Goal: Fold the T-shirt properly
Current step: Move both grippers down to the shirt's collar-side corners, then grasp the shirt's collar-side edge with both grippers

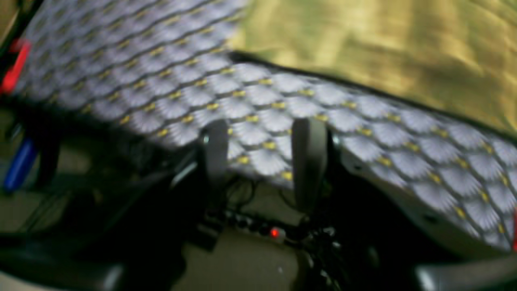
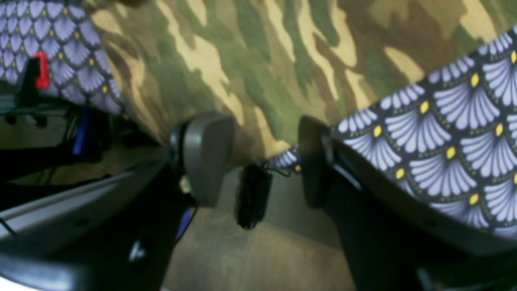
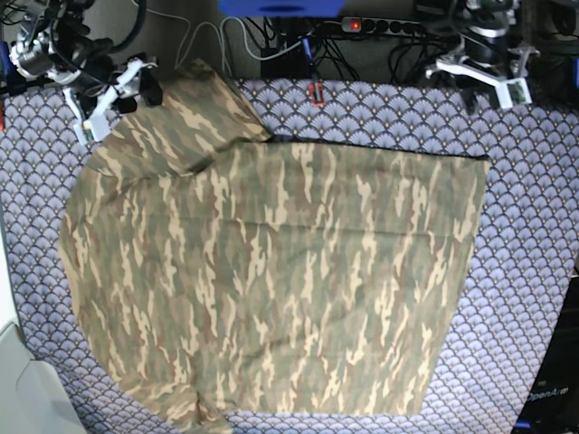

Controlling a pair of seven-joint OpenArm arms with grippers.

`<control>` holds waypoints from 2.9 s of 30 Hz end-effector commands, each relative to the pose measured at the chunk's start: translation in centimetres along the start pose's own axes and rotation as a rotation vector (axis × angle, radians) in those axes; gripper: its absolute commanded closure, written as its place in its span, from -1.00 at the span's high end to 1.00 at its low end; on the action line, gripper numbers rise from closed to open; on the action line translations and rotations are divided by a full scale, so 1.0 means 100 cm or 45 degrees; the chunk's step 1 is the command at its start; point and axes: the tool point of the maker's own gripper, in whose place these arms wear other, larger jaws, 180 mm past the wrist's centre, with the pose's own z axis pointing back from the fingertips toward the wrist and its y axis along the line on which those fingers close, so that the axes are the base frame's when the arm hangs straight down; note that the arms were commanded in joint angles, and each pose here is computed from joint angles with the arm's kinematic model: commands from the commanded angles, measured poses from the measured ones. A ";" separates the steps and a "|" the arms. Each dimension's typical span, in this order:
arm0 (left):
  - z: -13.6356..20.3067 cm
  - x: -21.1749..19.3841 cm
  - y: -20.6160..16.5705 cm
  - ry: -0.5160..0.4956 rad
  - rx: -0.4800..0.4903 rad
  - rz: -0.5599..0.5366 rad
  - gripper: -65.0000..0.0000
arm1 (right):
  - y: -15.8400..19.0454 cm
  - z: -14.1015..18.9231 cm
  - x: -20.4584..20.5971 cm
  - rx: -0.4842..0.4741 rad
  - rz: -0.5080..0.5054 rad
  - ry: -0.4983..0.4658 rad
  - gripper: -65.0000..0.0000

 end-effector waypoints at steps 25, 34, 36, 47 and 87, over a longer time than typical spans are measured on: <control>-0.033 0.038 0.033 -0.006 0.036 0.043 -0.20 | -0.015 -0.028 -0.024 0.069 -0.165 0.044 -0.02; -0.051 0.030 0.040 0.023 0.058 0.076 -0.21 | -0.010 -0.048 -0.026 0.132 -0.208 0.072 -0.12; -0.059 0.025 0.042 0.041 0.066 0.096 -0.21 | -0.011 -0.051 -0.027 0.137 -0.221 0.076 -0.30; -0.092 0.045 0.033 -0.009 0.046 0.178 -0.20 | -0.015 -0.058 -0.035 0.146 -0.260 0.110 -0.96; -0.132 -0.006 -0.034 0.142 -0.173 0.310 -0.96 | -0.020 -0.058 -0.026 0.138 -0.238 0.094 -0.98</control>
